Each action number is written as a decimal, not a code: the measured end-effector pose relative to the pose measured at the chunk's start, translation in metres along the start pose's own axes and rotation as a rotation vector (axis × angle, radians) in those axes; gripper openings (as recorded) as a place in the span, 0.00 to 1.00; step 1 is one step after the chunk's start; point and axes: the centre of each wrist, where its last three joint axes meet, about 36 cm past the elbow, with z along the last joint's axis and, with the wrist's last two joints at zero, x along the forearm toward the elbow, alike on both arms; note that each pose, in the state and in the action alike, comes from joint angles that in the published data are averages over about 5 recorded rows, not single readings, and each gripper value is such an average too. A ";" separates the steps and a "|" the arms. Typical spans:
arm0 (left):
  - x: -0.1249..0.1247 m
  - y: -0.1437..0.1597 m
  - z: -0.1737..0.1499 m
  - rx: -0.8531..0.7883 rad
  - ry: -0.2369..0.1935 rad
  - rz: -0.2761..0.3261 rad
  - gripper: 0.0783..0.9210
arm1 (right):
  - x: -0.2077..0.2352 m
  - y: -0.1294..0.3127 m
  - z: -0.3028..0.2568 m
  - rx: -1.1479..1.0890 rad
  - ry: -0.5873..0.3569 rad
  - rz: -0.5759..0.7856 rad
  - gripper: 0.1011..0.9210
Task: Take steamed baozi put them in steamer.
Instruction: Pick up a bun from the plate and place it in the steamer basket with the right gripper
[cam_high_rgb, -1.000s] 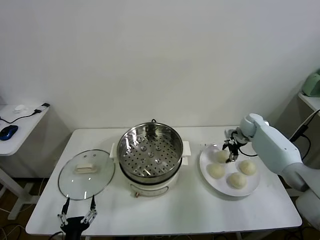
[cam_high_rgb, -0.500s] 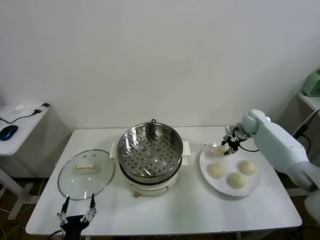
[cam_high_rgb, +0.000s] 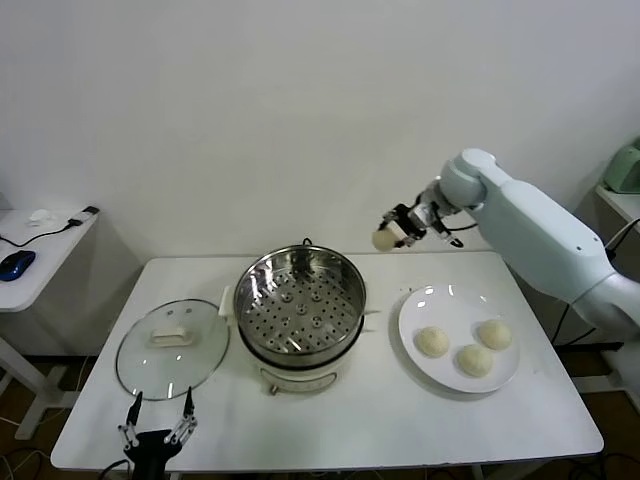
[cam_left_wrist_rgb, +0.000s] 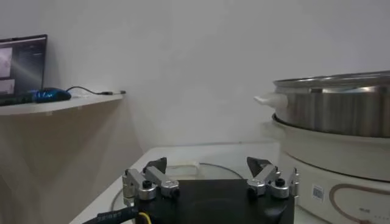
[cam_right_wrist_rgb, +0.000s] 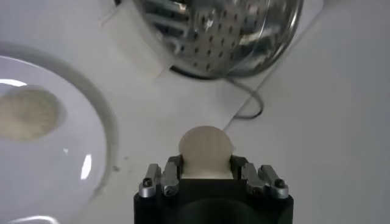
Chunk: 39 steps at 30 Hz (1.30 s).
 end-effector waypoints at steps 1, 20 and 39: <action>0.000 0.000 0.001 -0.001 0.001 0.000 0.88 | -0.002 -0.007 -0.007 0.034 -0.007 -0.006 0.54; 0.004 0.005 0.008 0.000 0.011 -0.020 0.88 | -0.092 -0.071 -0.078 0.329 -0.119 -0.091 0.55; 0.005 0.009 0.004 0.008 0.006 -0.041 0.88 | -0.138 -0.088 -0.091 0.342 -0.130 -0.127 0.84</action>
